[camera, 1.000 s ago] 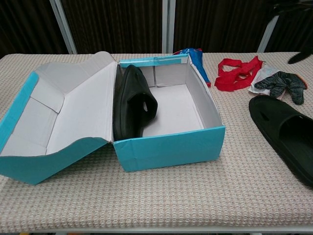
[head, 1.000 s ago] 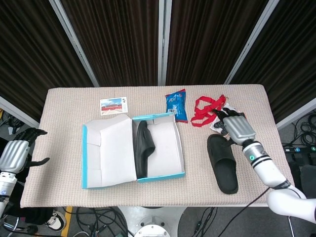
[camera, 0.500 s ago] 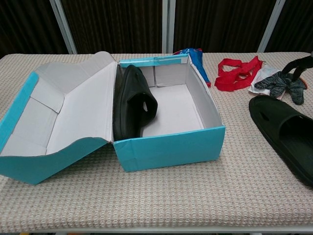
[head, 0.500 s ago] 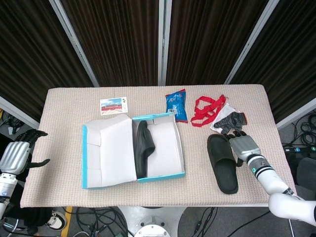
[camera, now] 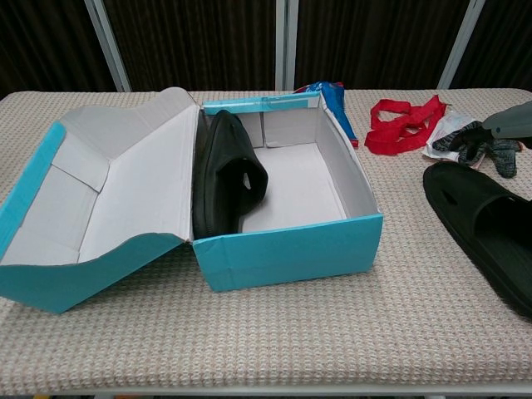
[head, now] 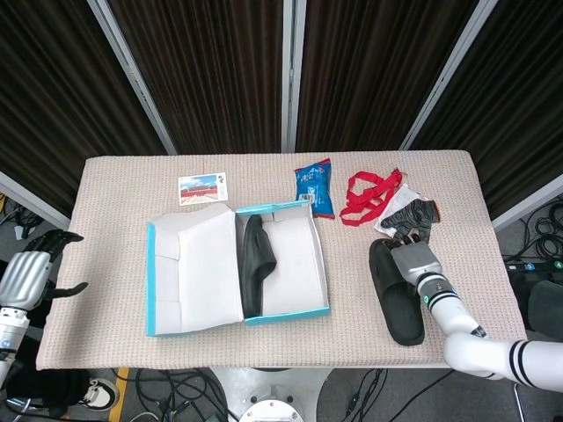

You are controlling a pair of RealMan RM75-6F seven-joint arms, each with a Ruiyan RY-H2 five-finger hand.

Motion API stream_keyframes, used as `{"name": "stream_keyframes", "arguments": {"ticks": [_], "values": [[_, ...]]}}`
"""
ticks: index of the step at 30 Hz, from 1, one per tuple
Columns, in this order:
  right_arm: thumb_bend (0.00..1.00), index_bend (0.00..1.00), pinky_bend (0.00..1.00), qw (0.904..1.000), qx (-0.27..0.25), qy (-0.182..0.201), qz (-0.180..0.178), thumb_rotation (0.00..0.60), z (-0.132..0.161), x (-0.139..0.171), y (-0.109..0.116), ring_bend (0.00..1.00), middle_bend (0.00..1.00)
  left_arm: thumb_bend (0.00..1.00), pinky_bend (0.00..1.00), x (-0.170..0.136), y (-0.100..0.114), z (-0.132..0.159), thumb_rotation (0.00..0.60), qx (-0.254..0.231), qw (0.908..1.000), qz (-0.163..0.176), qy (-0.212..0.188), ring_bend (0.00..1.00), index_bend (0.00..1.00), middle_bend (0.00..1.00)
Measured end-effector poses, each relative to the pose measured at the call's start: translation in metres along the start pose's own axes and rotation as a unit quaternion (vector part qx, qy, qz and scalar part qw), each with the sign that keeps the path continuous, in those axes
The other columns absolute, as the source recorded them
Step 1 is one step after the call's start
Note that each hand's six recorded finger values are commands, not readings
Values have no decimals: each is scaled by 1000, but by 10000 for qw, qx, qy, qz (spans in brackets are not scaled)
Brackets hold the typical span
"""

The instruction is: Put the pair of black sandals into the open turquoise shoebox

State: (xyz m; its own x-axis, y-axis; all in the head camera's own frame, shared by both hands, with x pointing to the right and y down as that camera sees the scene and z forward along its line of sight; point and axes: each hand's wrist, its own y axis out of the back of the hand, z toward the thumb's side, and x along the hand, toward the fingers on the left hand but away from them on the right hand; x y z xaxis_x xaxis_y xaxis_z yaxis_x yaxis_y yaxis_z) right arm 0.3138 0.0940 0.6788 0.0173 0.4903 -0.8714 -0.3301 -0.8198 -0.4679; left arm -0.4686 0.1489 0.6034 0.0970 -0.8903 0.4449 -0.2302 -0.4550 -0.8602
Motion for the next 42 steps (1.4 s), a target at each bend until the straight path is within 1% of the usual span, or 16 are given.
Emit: {"name": "stream_keyframes", "arguments": {"ticks": [10,19,24,28,32,37,42], "values": [[5,53,0,9999,13,7,158,600,7,-14,-4,0,137,123,197,-1,-1,-1,600,20,10000,-27,19,124,238,206],[9,98,0,9999,17,91,122,600,15,-19,-7,0,185,123,196,-1,0,0,600,8,10000,-14,-2,123,238,206],[13,165,0,9999,60,94,104,600,17,-20,-8,0,232,123,196,-1,-1,-1,600,0,10000,-39,9,124,239,208],[17,211,0,9998,138,60,141,600,17,-20,-10,0,246,123,196,-2,-4,-1,600,-17,9999,-100,19,124,239,229],[23,248,0,9998,146,23,113,600,17,-20,-10,0,265,123,196,-1,-5,-2,600,-39,9999,-111,25,123,238,229],[31,331,10,9998,173,-43,-7,600,16,-22,-8,25,325,123,196,-1,-7,-1,600,-46,9999,-126,9,123,238,229],[76,397,30,9996,175,-84,-199,600,15,-23,-6,64,378,123,196,-3,-9,-1,600,-52,9999,-152,10,123,238,229]]}}
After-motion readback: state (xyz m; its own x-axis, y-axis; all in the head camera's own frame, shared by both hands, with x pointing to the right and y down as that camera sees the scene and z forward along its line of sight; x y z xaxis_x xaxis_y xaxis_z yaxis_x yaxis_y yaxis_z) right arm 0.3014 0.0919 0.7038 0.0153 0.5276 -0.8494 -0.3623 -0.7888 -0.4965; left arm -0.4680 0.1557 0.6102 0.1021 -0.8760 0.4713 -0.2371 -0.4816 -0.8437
